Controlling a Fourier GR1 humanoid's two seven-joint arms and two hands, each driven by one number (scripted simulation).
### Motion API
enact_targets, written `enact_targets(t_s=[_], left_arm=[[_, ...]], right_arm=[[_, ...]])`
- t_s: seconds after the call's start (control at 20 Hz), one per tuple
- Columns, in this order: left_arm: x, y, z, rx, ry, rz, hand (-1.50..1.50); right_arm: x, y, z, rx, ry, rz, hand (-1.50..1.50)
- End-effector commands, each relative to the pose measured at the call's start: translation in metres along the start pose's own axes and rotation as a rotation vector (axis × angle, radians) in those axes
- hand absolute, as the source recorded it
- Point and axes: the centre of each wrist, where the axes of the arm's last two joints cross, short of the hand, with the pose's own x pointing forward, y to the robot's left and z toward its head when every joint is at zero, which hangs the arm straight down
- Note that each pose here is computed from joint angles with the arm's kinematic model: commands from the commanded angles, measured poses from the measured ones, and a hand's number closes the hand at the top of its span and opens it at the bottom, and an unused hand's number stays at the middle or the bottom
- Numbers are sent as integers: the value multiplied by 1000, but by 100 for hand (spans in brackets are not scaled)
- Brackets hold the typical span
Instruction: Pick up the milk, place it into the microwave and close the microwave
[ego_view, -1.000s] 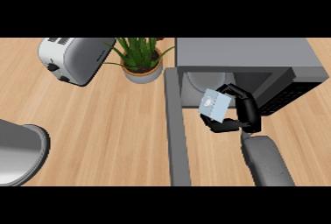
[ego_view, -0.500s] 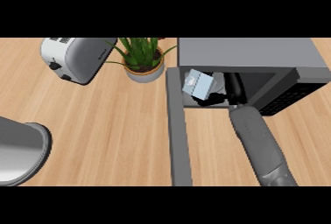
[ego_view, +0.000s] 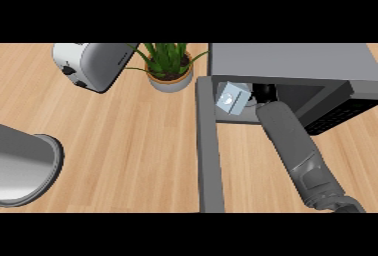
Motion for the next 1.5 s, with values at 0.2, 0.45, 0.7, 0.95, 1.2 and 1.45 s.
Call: enact_targets(t_s=[0.2, 0.45, 0.7, 0.95, 1.2, 1.45], left_arm=[[-2, 0, -6, -15, -2, -14, -150], [-11, -2, -11, -39, 11, 23, -150], [-13, 4, -17, -54, -5, 25, -150], [-14, -5, -25, -65, -7, 7, -150], [-14, -2, -29, -67, -5, -22, -150], [-19, -8, -34, -104, 11, -21, -150]], right_arm=[[-1, -27, -24, -163, 13, 154, 150], [1, -41, -34, -186, -53, 302, 150], [-19, -57, -22, -197, -56, 436, 150], [-28, -63, -17, -319, 84, 520, -150], [-30, -85, -22, -280, 80, 562, -150], [-28, -59, -16, -195, 22, 525, -150]])
